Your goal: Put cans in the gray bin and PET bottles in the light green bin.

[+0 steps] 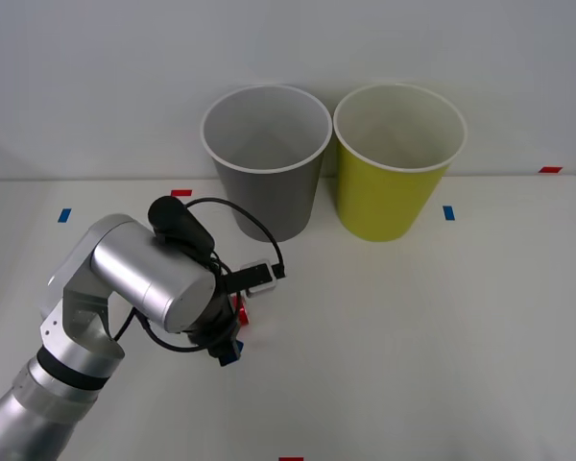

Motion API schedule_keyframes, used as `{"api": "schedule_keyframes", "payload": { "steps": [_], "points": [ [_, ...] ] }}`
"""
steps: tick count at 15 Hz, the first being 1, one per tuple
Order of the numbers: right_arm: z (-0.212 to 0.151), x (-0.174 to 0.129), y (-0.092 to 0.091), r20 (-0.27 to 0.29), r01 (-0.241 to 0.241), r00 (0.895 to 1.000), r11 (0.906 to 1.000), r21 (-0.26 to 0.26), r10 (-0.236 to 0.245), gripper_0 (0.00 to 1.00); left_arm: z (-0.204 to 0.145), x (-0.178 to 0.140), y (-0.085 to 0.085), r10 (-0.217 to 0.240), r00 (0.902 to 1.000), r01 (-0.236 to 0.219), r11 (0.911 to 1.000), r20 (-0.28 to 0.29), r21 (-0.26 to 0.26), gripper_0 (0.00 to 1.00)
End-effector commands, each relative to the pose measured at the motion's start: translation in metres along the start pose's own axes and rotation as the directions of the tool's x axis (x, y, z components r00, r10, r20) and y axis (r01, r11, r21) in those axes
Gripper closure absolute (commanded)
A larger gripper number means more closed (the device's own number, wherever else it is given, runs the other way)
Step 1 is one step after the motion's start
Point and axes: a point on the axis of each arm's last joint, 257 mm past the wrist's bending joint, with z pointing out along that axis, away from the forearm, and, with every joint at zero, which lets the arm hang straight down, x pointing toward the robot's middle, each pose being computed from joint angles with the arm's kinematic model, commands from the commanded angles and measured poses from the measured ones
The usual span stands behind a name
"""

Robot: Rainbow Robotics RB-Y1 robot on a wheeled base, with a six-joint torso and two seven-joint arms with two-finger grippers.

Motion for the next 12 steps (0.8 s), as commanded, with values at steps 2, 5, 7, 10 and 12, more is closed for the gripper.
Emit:
{"api": "schedule_keyframes", "payload": {
  "steps": [2,5,7,10,12],
  "points": [
    [0.000,0.000,0.000,0.000,0.000,1.000,1.0000,0.000,0.000,0.00,0.008,0.006,-0.001,-0.046,0.9987,0.047,0.9984,-0.024,0.032,0.05],
    [0.000,0.000,0.000,0.000,0.000,1.000,1.0000,0.000,0.000,0.00,0.007,0.012,-0.004,-0.060,0.9969,0.062,0.9969,-0.052,0.049,0.05],
    [0.000,0.000,0.000,0.000,0.000,1.000,1.0000,0.000,0.000,0.00,0.008,0.015,0.000,-0.059,0.9963,0.062,0.9971,-0.062,0.045,0.05],
    [0.000,0.000,0.000,0.000,0.000,1.000,1.0000,0.000,0.000,0.00,0.008,0.015,0.007,-0.058,0.9959,0.061,0.9976,-0.069,0.032,0.05],
    [0.000,0.000,0.000,0.000,0.000,1.000,1.0000,0.000,0.000,0.00,0.008,0.012,0.005,-0.057,0.9962,0.059,0.9976,-0.066,0.035,0.05]
  ]
}}
